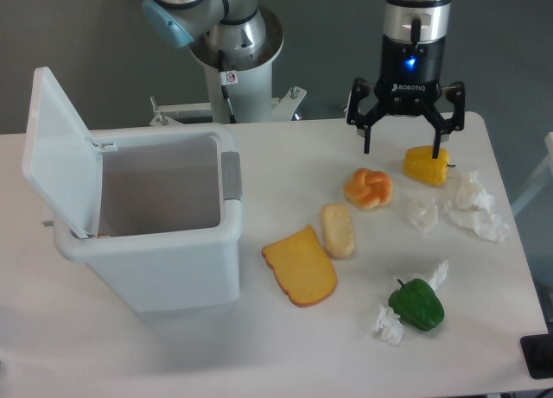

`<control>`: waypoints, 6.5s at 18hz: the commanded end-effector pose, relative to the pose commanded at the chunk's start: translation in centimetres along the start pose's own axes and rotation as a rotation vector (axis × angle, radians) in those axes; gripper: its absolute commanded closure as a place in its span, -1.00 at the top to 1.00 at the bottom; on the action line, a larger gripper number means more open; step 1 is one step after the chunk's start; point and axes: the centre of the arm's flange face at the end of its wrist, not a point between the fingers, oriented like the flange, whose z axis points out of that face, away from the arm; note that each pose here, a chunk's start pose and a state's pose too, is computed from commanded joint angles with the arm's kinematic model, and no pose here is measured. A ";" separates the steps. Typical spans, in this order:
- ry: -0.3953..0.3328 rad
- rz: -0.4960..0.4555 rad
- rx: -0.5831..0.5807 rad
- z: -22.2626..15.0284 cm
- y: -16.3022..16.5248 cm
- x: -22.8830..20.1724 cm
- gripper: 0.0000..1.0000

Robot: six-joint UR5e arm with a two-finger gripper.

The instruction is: Close the trash can

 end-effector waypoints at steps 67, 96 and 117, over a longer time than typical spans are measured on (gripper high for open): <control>0.497 -0.271 0.334 -12.2 -15.6 26.8 1.00; 0.552 -0.231 0.255 -7.9 -16.0 30.0 1.00; 0.353 -0.263 0.240 -7.6 -14.2 24.0 1.00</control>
